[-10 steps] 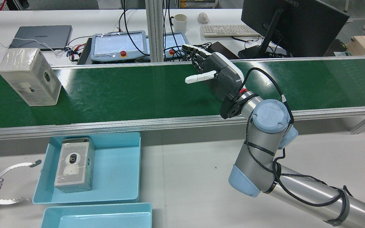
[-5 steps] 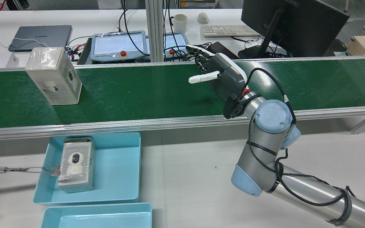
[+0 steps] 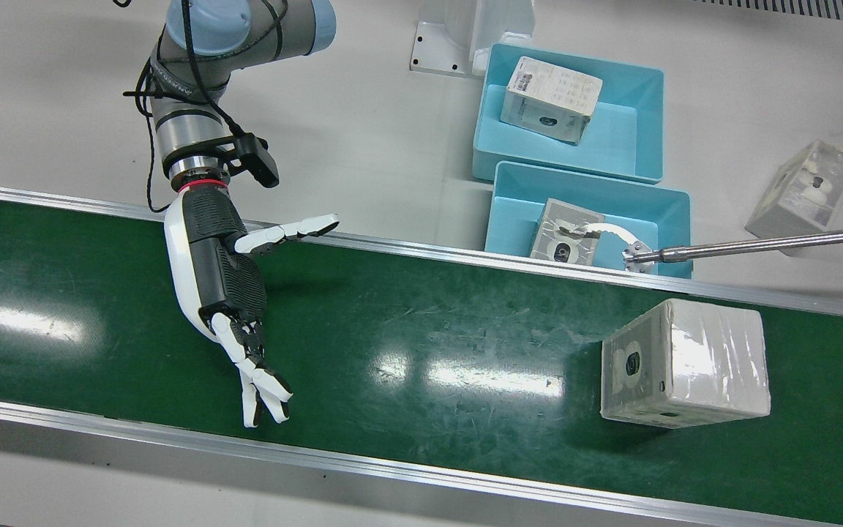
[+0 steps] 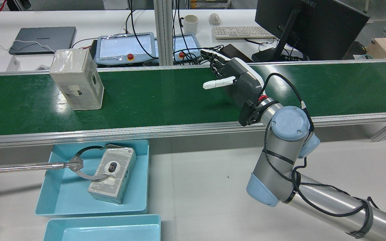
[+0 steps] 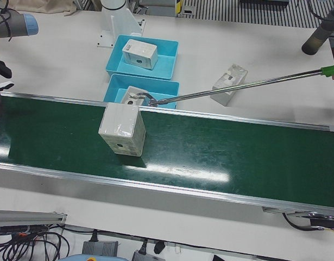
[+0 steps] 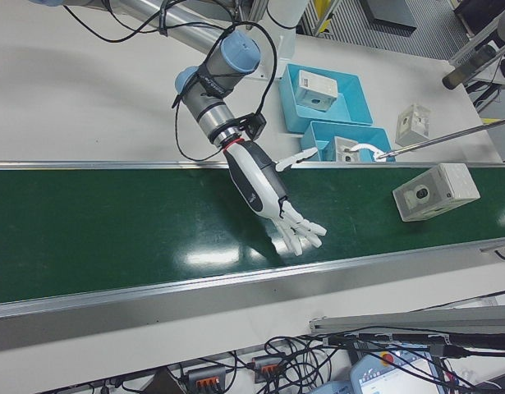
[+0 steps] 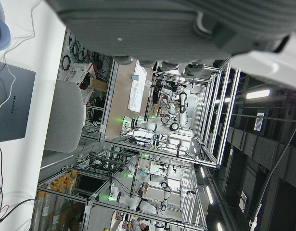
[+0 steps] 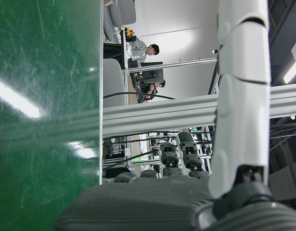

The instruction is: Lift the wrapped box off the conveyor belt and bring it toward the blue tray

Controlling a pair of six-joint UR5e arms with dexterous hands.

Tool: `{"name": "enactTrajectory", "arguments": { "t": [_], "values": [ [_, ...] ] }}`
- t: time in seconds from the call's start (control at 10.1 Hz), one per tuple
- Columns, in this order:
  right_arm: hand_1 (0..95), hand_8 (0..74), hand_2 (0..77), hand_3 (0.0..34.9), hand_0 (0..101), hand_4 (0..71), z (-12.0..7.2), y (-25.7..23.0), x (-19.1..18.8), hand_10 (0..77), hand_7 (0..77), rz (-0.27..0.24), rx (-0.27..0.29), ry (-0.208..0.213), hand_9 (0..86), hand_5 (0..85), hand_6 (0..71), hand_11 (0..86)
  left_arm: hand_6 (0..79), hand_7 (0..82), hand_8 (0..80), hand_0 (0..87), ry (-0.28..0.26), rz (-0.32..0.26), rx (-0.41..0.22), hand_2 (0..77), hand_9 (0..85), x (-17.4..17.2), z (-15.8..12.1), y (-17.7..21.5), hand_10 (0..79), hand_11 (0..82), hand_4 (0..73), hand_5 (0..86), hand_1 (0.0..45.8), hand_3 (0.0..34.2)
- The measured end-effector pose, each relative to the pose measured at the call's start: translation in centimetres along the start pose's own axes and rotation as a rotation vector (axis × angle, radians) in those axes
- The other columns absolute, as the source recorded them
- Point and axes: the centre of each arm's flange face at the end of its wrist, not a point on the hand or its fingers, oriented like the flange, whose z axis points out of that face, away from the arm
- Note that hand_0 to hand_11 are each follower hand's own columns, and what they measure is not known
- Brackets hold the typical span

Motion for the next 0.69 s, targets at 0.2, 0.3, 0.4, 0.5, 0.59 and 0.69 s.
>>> {"name": "enactTrajectory", "arguments": {
  "t": [0.2, 0.3, 0.4, 0.5, 0.59, 0.69],
  "values": [
    [15.3, 0.0, 6.5, 0.4, 48, 9.3, 0.25, -0.87, -0.38, 0.0, 2.2, -0.009, 0.017, -0.007, 1.6, 13.6, 2.2, 1.1, 0.5, 0.5, 0.5, 0.0, 0.0, 0.0, 0.0, 0.5, 0.5, 0.0, 0.0, 0.0, 0.5, 0.5, 0.0, 1.1, 0.0, 0.0],
    [15.3, 0.0, 6.5, 0.5, 48, 10.4, 0.37, -0.95, -0.59, 0.0, 2.2, -0.01, 0.019, -0.01, 1.6, 14.2, 2.7, 1.1, 0.5, 0.5, 0.5, 0.0, 0.0, 0.0, 0.0, 1.1, 0.5, 0.0, 0.0, 0.0, 0.5, 0.5, 0.0, 1.1, 0.0, 0.0],
    [15.3, 0.0, 6.5, 0.4, 48, 9.8, 0.49, -0.83, -0.7, 0.0, 2.2, -0.009, 0.017, -0.012, 1.6, 14.2, 2.7, 1.1, 0.5, 0.5, 0.5, 0.0, 0.0, 0.0, 0.0, 1.1, 0.5, 0.0, 0.0, 0.0, 0.5, 0.5, 0.0, 1.1, 0.0, 0.0],
    [15.3, 0.0, 6.5, 0.5, 48, 9.8, 0.57, -0.71, -0.71, 0.0, 2.2, -0.009, 0.015, -0.013, 1.6, 14.2, 2.7, 1.1, 0.5, 0.5, 0.5, 0.0, 0.0, 0.0, 0.0, 1.1, 0.5, 0.0, 0.0, 0.0, 0.5, 0.5, 0.0, 1.1, 0.0, 0.0],
    [15.3, 0.0, 6.5, 0.5, 48, 9.8, 0.62, -0.61, -0.64, 0.0, 2.2, -0.01, 0.013, -0.012, 1.6, 14.2, 2.7, 1.1, 0.5, 0.5, 0.5, 0.0, 0.0, 0.0, 0.0, 1.1, 0.5, 0.0, 0.0, 0.0, 0.5, 0.5, 0.0, 1.1, 0.0, 0.0],
    [15.3, 0.0, 6.5, 0.5, 48, 9.8, 0.73, -0.46, -0.36, 0.0, 2.2, -0.013, 0.011, -0.008, 1.6, 14.2, 2.7, 1.1, 0.5, 0.5, 0.5, 0.0, 0.0, 0.0, 0.0, 0.5, 0.5, 0.0, 0.0, 0.0, 0.5, 0.5, 0.0, 1.1, 0.0, 0.0]
  ]
}}
